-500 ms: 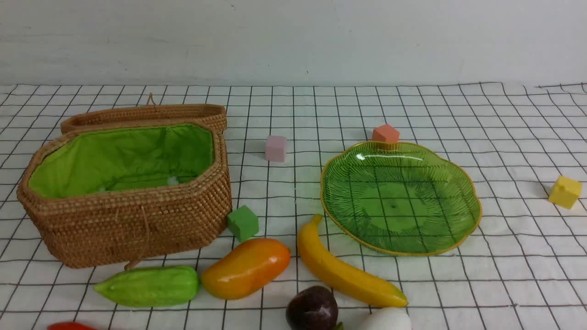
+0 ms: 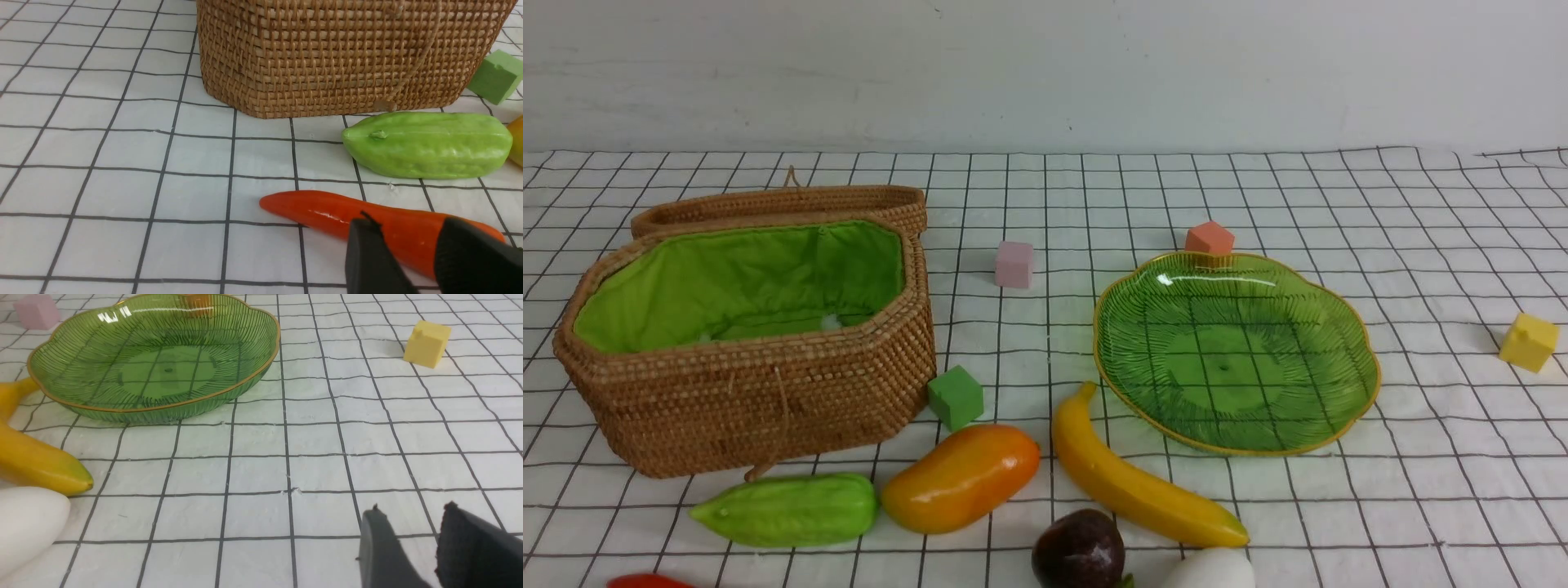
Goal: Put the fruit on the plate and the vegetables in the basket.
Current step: Use the left arm to grab a carrot and put it into the left basket
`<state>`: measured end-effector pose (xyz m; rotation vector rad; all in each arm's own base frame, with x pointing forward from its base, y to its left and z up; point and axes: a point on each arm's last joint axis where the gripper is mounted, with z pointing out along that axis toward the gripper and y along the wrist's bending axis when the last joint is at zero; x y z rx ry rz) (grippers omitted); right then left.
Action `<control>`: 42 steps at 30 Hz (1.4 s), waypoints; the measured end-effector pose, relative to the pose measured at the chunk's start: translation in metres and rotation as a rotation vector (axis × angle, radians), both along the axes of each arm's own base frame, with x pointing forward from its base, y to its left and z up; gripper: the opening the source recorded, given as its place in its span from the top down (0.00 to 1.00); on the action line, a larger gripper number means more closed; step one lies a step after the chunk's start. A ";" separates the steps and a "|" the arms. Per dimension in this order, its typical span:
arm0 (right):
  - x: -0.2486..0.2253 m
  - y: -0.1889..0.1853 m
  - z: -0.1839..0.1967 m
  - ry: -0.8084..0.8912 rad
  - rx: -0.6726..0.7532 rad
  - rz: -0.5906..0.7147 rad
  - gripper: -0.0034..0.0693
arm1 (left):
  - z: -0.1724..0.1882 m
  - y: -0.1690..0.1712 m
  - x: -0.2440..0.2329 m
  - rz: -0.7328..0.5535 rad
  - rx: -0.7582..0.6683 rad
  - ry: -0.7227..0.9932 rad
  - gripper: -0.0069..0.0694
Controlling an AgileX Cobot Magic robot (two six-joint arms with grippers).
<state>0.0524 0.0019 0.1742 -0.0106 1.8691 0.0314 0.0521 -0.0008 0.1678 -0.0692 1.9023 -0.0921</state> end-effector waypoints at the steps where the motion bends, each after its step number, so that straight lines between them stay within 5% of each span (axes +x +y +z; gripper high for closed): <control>1: 0.000 0.000 0.000 0.000 0.000 0.000 0.63 | 0.000 0.000 0.000 0.000 0.000 0.000 0.60; 23: 0.000 0.000 0.000 0.000 0.000 0.000 0.63 | 0.008 -0.001 0.002 -0.003 -0.043 -0.091 0.60; 29: 0.000 0.000 0.000 0.000 0.000 0.000 0.63 | 0.051 0.001 0.002 0.028 -0.426 -0.554 0.60; 33: 0.000 0.000 0.000 0.000 0.000 0.000 0.63 | 0.075 0.008 -0.007 0.042 -0.546 -0.825 0.60; 40: 0.000 0.000 0.000 0.000 0.000 0.000 0.63 | 0.148 0.003 -0.021 -0.027 -0.575 -0.810 0.60; 42: 0.000 0.000 0.000 0.000 0.000 0.000 0.63 | 0.182 -0.001 -0.017 -0.036 -0.554 -0.661 0.60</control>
